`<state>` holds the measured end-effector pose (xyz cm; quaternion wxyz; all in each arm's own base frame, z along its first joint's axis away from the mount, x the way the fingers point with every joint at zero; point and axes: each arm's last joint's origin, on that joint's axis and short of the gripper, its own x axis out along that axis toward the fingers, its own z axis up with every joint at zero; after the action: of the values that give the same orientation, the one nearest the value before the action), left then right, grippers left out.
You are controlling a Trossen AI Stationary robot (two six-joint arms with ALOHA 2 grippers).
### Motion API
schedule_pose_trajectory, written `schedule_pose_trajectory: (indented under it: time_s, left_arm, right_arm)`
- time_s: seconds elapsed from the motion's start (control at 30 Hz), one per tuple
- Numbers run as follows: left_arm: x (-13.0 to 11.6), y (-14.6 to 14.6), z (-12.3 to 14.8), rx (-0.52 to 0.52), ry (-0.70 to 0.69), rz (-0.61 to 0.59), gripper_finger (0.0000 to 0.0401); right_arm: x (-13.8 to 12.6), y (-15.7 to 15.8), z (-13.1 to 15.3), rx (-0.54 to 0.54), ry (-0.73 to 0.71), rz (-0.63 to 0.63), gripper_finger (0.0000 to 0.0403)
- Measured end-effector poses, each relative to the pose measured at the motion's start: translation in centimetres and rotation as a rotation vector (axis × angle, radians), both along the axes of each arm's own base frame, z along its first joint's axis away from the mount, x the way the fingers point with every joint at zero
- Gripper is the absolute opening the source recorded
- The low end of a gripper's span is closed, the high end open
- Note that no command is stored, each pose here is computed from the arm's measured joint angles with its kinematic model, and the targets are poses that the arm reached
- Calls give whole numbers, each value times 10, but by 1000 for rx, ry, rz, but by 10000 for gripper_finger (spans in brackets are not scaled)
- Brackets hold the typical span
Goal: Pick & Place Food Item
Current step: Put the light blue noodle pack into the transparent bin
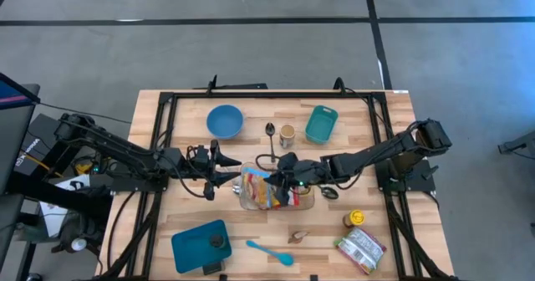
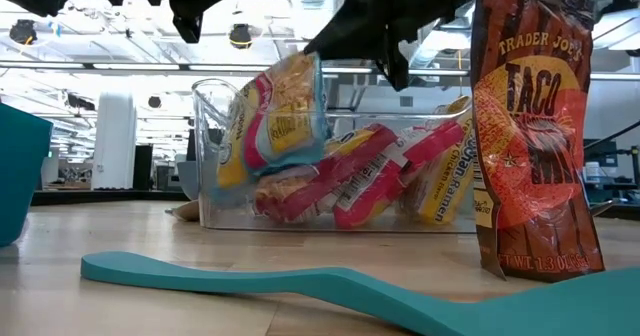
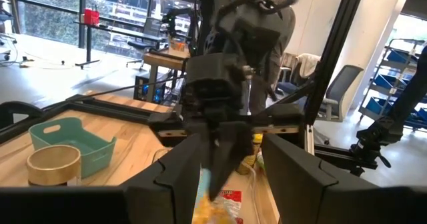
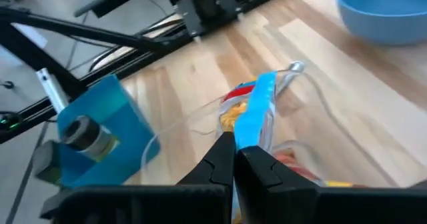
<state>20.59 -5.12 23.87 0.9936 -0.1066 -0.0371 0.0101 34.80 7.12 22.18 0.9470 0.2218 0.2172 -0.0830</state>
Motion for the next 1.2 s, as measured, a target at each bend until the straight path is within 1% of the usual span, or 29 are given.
schedule_pose_trajectory:
  time_s: [0.07,0.13,0.27,0.4,0.73,0.87,1.13,1.2]
  left_arm:
    - [0,0,0,0,0,0,154]
    - [0,0,0,0,0,0,154]
    - [0,0,0,0,0,0,154]
    - [0,0,0,0,0,0,154]
    - [0,0,0,1,0,0,154]
    - [0,0,0,1,0,0,154]
    - [0,1,0,1,1,18,154]
    - [0,1,0,1,1,24,154]
  right_arm:
    - [0,-3,-1,10,14,-4,0]
    - [0,-6,-3,39,35,12,0]
    - [-2,-9,-7,60,87,38,0]
    - [-3,-13,-10,72,125,20,0]
    - [-1,-31,-10,79,128,-28,0]
    - [0,-39,-11,95,142,-28,0]
    - [0,-44,-11,104,136,-17,0]
    - [4,-46,-15,96,134,-11,0]
